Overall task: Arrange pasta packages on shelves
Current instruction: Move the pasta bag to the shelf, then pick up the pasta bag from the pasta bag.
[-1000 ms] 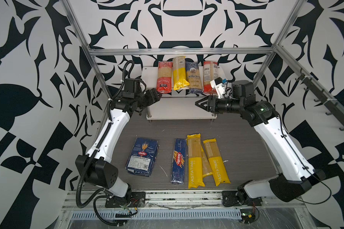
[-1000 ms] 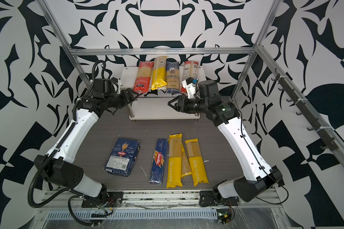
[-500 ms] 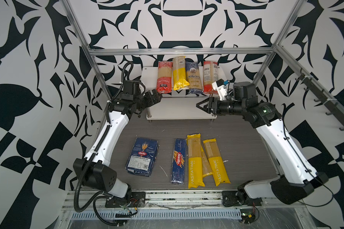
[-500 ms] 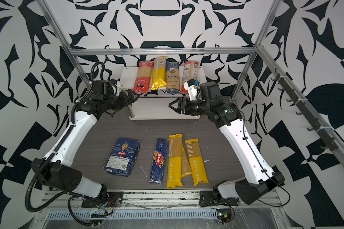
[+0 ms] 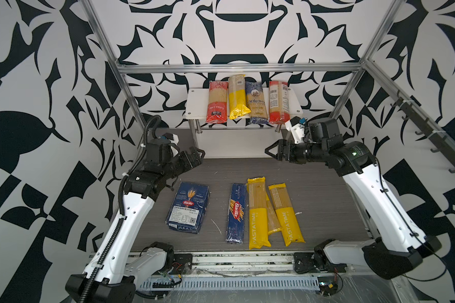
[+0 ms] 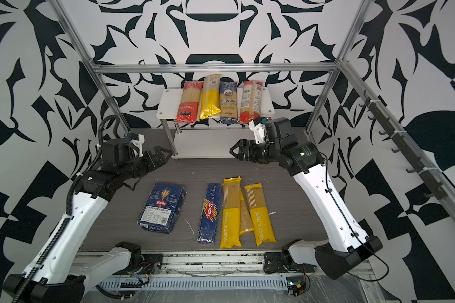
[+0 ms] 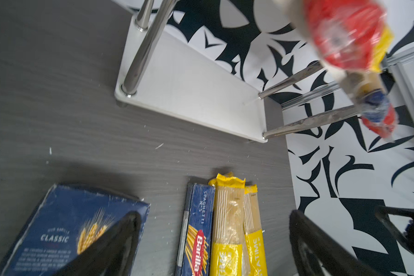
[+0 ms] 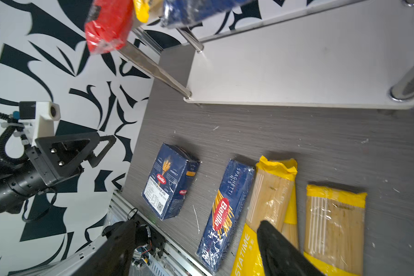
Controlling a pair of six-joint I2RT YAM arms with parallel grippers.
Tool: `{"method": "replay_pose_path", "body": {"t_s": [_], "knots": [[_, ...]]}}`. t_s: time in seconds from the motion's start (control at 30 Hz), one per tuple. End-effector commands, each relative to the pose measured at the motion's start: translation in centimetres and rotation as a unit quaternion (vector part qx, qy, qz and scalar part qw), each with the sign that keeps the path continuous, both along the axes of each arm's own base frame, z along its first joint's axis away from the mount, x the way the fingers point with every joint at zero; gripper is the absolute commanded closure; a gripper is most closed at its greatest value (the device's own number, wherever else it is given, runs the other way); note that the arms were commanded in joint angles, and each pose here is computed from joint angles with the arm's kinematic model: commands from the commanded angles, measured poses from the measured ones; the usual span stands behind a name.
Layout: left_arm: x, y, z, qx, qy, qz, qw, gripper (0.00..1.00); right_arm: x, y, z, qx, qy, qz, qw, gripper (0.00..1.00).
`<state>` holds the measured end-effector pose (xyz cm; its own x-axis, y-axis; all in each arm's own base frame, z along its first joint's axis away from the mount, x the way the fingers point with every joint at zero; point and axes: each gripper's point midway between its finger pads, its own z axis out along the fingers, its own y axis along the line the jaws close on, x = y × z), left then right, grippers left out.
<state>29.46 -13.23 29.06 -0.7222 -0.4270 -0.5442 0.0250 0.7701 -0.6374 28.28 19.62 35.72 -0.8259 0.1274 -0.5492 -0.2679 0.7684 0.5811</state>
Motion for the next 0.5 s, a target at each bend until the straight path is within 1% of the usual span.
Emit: {"method": "replay_pose_path", "body": {"t_s": [0.0,0.13,0.23,0.33,0.4,0.47], "knots": [[-1.3,-1.4,-1.3,-0.017,0.017,-0.004,1.0,0.01,-0.6,-1.7,-1.9,-0.047,0.018,-0.028,0.998,0.15],[-2.8,-4.5,-3.4,0.006,0.035,-0.032,0.999,0.01,-0.8,-3.5,-3.3,-0.083,0.037,-0.067,0.994,0.13],[-3.7,-7.4,-5.2,0.0,0.053,-0.056,0.997,0.01,-1.0,-4.8,-3.8,-0.111,0.049,-0.092,0.988,0.12],[-4.8,-10.5,-7.2,0.004,0.068,-0.082,0.994,0.01,-1.5,-5.3,-4.2,-0.12,0.057,-0.099,0.986,0.11],[-5.7,-13.1,-8.4,0.012,0.067,-0.112,0.991,0.01,-2.0,-6.0,-4.6,-0.135,0.063,-0.107,0.983,0.1],[-6.6,-15.3,-9.9,0.036,0.063,-0.133,0.988,0.01,-2.5,-7.1,-5.0,-0.153,0.068,-0.117,0.979,0.09]]}}
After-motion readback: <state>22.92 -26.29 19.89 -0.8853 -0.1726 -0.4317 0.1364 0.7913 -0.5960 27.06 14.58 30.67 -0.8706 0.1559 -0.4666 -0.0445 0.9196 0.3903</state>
